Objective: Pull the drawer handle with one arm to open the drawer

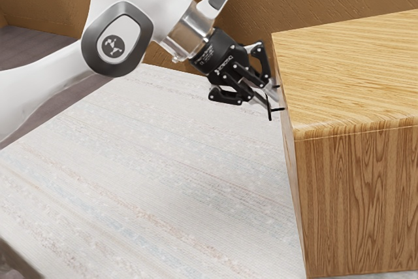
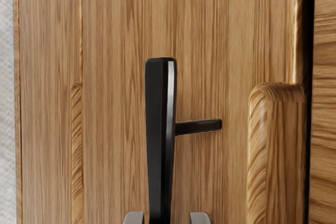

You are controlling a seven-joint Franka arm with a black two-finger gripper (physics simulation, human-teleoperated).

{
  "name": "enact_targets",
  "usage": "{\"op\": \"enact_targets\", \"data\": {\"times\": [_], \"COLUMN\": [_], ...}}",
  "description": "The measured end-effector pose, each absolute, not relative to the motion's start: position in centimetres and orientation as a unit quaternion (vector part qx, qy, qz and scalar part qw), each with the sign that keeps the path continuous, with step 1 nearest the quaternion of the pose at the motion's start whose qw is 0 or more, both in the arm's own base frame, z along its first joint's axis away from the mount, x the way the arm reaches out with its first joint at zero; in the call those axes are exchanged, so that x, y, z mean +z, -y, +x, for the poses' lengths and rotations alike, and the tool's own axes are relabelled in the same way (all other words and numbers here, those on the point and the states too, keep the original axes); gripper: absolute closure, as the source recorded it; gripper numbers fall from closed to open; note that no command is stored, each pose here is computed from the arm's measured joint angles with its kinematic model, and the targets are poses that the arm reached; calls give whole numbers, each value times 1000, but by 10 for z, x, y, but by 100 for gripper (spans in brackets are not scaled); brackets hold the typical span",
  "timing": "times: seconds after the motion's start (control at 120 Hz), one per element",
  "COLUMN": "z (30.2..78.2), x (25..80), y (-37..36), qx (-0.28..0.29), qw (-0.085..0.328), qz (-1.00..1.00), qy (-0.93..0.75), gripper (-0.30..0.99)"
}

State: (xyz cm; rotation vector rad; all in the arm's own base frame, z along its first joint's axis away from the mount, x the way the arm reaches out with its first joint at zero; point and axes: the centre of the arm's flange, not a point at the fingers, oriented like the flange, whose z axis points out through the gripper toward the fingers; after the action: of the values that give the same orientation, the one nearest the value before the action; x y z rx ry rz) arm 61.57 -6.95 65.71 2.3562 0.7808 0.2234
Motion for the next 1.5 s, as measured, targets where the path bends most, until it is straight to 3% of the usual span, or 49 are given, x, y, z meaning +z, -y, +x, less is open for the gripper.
{"op": "enact_targets", "data": {"times": [1.5], "z": [570], "x": [660], "y": [27], "qx": [95], "qw": [308], "qz": [888], "qy": [-328], "gripper": [70]}}
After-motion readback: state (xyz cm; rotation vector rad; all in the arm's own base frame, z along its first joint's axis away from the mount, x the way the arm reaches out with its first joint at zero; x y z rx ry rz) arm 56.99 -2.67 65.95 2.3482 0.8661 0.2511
